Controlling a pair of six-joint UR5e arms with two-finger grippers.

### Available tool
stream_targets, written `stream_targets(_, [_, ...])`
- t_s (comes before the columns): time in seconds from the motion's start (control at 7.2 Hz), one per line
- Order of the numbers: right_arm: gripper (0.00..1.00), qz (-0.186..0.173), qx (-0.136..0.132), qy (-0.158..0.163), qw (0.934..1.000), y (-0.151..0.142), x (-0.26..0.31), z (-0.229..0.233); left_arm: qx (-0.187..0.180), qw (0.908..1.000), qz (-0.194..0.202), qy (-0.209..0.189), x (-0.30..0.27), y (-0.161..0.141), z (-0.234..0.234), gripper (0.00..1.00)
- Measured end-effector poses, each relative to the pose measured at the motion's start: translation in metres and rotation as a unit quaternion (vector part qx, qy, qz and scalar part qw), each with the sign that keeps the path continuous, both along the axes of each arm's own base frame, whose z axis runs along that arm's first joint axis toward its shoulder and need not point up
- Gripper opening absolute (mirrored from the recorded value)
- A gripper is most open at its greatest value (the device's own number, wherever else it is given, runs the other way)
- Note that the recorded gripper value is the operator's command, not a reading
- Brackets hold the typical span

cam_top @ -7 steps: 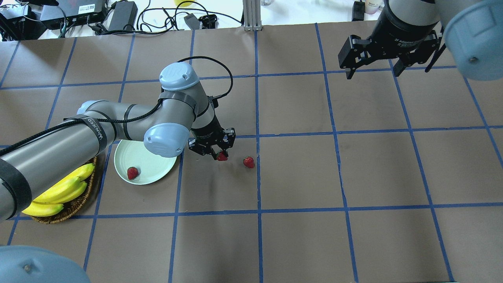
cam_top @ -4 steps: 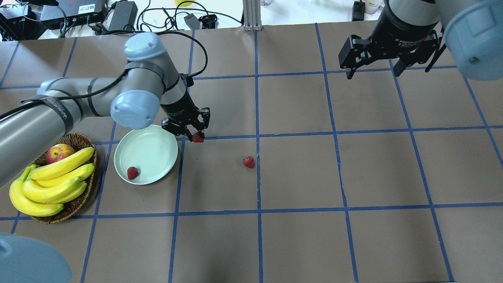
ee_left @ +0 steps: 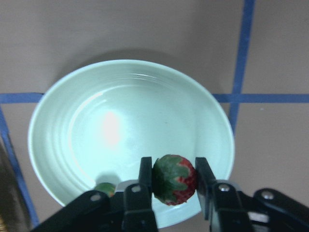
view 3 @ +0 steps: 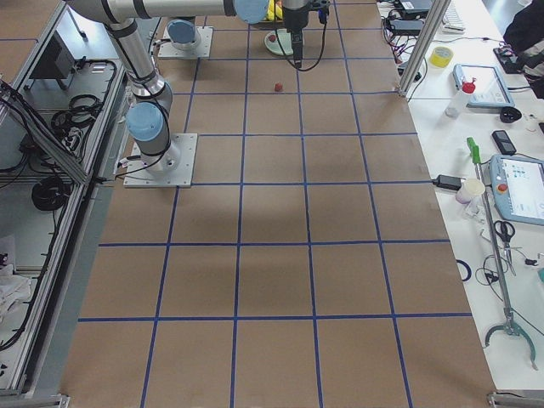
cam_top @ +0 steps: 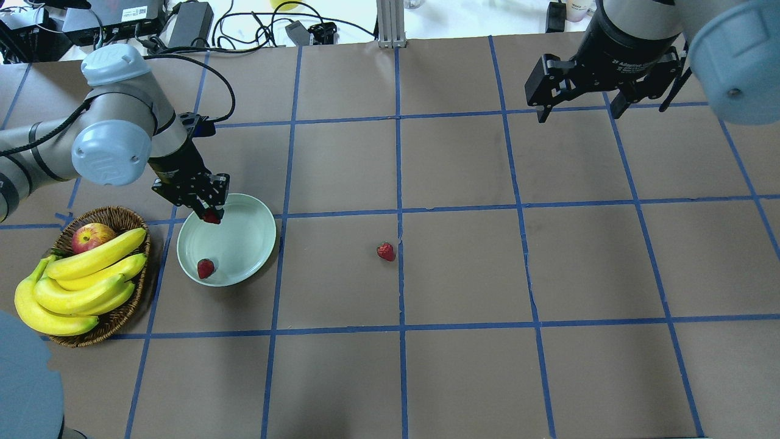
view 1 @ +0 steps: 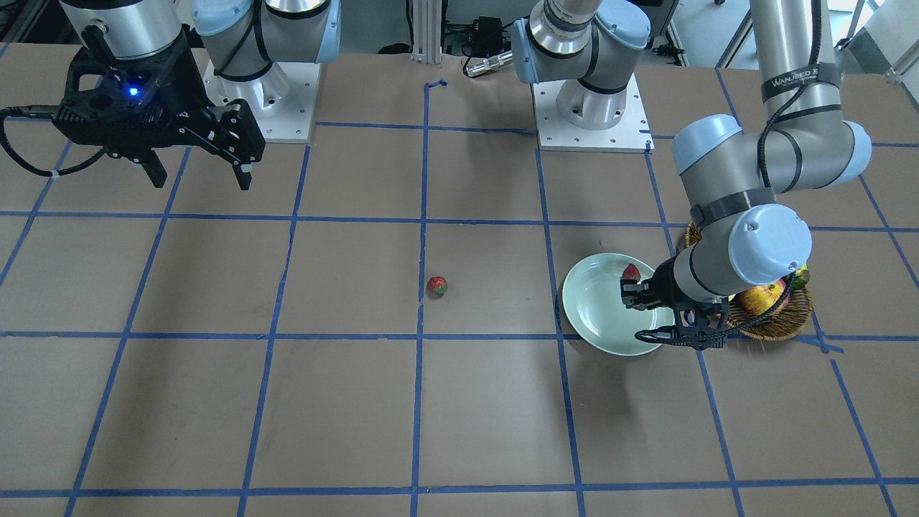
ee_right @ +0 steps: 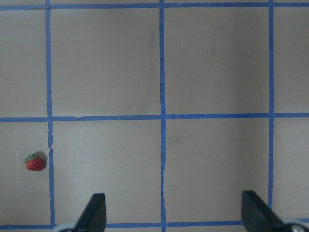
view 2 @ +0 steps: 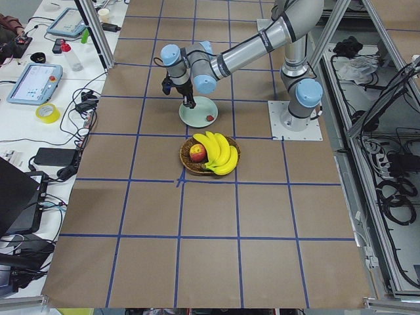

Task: Collect all strawberries into plate
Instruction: 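Carry the strawberry over the plate and release it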

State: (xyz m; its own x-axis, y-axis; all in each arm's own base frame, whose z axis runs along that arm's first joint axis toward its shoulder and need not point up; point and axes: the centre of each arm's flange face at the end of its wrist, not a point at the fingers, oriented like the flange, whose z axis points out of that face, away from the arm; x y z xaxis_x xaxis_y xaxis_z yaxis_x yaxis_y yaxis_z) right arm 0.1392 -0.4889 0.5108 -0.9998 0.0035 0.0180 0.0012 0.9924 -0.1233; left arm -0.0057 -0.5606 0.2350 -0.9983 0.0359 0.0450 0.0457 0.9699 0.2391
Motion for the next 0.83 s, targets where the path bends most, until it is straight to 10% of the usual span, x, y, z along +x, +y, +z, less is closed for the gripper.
stream_targets(0.83, [1.0, 0.0, 0.0, 0.0, 1.0, 0.0, 0.0, 0.0, -0.031, 0.9981, 0.054, 0.002, -0.042, -0.007, 0.028, 1.0])
